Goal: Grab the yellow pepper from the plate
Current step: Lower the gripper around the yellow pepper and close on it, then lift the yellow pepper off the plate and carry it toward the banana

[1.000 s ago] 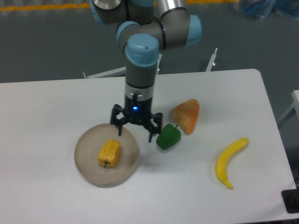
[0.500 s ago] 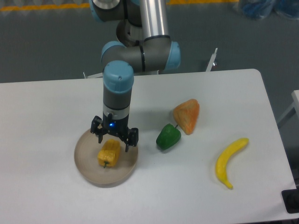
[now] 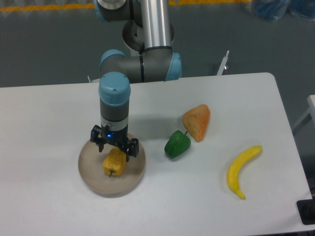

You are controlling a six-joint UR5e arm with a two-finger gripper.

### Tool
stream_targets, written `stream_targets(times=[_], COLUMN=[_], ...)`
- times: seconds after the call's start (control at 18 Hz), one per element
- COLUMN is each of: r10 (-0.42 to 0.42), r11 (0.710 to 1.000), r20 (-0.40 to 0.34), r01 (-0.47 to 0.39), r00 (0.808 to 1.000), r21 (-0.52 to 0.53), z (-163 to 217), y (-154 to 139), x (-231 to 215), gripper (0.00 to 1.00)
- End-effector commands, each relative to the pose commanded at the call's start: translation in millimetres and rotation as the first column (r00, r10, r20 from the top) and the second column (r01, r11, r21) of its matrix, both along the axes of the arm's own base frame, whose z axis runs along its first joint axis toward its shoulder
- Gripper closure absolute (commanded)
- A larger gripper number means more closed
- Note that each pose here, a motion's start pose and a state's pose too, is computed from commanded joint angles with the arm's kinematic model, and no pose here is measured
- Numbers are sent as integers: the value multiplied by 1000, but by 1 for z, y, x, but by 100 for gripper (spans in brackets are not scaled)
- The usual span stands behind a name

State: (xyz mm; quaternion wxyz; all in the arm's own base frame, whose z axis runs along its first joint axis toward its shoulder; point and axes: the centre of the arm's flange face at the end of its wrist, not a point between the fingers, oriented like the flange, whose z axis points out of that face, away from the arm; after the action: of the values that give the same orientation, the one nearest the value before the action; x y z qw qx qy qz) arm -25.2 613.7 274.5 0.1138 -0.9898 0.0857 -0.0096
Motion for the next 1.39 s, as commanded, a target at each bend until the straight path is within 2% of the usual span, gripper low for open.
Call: stream_targets(times=[0.33, 0.5, 0.56, 0.61, 0.67, 0.78, 0.83, 1.0, 1.22, 1.33, 1.39], r10=[1, 1, -1, 1, 1, -4, -10, -23, -38, -95, -139], r11=[1000, 1000, 1000, 1000, 1000, 1000, 1000, 1000, 999, 995, 989], r20=[0, -24, -24, -24, -24, -25, -26, -29, -45, -126, -184], r01=[-1, -1, 0, -1, -1, 3, 9, 23, 39, 99, 147], r00=[1000, 1000, 1000, 1000, 1000, 1000, 1000, 999, 998, 988, 973], r21=[-11, -16, -16, -16, -13, -13, -15, -14, 19, 27, 34], z=[-11, -11, -11, -11, -10, -10, -10, -11, 8, 25, 44], y=[6, 6, 6, 6, 6, 7, 7, 7, 12, 16, 16], x=[-2, -2, -2, -2, -2, -2, -2, -1, -5, -12, -16], gripper=[0, 0, 10, 28, 41, 61, 66, 68, 68, 68, 68])
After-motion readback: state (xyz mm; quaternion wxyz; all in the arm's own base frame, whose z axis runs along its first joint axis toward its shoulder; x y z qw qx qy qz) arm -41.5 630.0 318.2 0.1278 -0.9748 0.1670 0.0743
